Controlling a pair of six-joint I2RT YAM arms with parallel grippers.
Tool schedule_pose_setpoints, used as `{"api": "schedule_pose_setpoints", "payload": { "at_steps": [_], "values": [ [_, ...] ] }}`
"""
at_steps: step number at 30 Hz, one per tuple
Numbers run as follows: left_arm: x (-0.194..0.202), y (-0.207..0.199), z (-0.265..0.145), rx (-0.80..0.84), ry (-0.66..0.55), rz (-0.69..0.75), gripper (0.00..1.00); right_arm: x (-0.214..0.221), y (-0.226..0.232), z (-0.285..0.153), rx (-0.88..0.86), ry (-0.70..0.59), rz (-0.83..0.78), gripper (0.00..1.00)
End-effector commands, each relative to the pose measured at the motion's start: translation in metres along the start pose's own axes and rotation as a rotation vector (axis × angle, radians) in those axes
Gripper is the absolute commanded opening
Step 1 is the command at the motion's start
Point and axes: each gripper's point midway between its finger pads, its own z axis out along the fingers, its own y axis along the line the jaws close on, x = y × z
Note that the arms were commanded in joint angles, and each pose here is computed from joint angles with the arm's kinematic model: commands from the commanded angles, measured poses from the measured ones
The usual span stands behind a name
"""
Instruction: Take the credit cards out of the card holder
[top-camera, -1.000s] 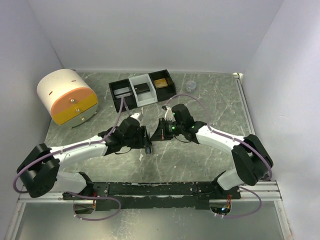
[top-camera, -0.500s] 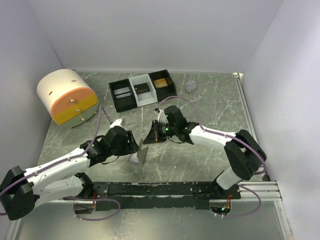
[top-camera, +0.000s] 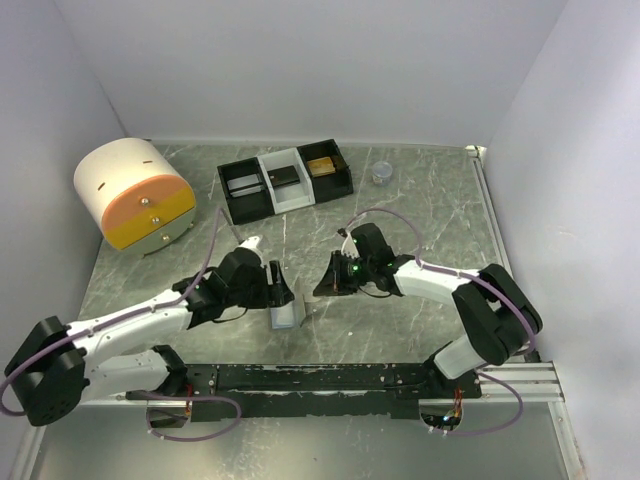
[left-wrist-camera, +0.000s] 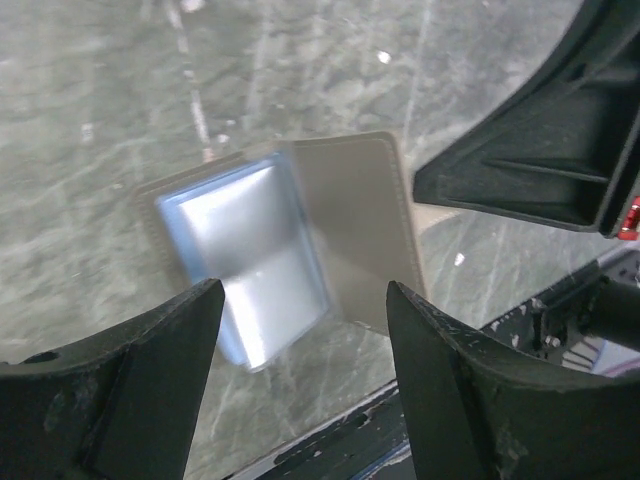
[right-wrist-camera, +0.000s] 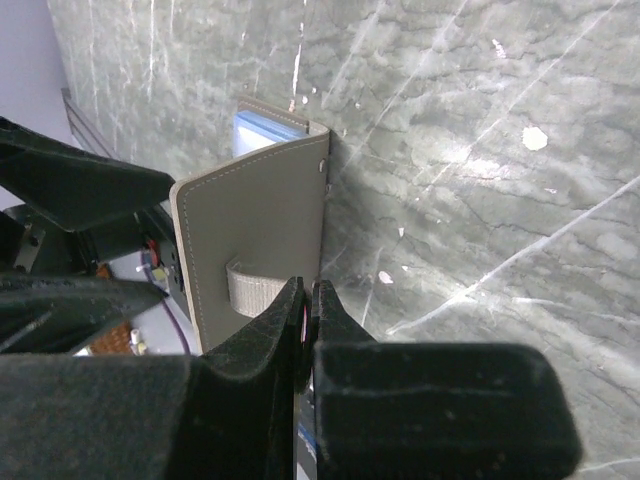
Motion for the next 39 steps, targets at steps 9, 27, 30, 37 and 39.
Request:
{"api": "schedule_pose_setpoints", "payload": {
  "at_steps": [9, 27, 30, 37, 39],
  "values": [
    [0.004, -0.065, 0.027, 0.267, 0.121, 0.068, 0.69, -0.007, -0.007, -0.007, 0.056, -0.045, -0.028, 0.08],
    [0.043, -0.030, 0.036, 0.190, 0.188, 0.006, 0.62, -0.193, -0.005, -0.042, 0.451, -0.353, -0.251, 0.58],
    [0.041, -0.029, 0.033, 0.178, 0.178, 0.011, 0.62, -0.225, -0.008, -0.028, 0.495, -0.382, -0.299, 0.59],
    [0.041, -0.025, 0.031, 0.158, 0.175, 0.022, 0.63, -0.278, -0.022, 0.010, 0.582, -0.390, -0.389, 0.61],
    [0.041, -0.024, 0.030, 0.151, 0.178, 0.025, 0.64, -0.285, -0.026, 0.020, 0.595, -0.384, -0.410, 0.61]
  ]
}}
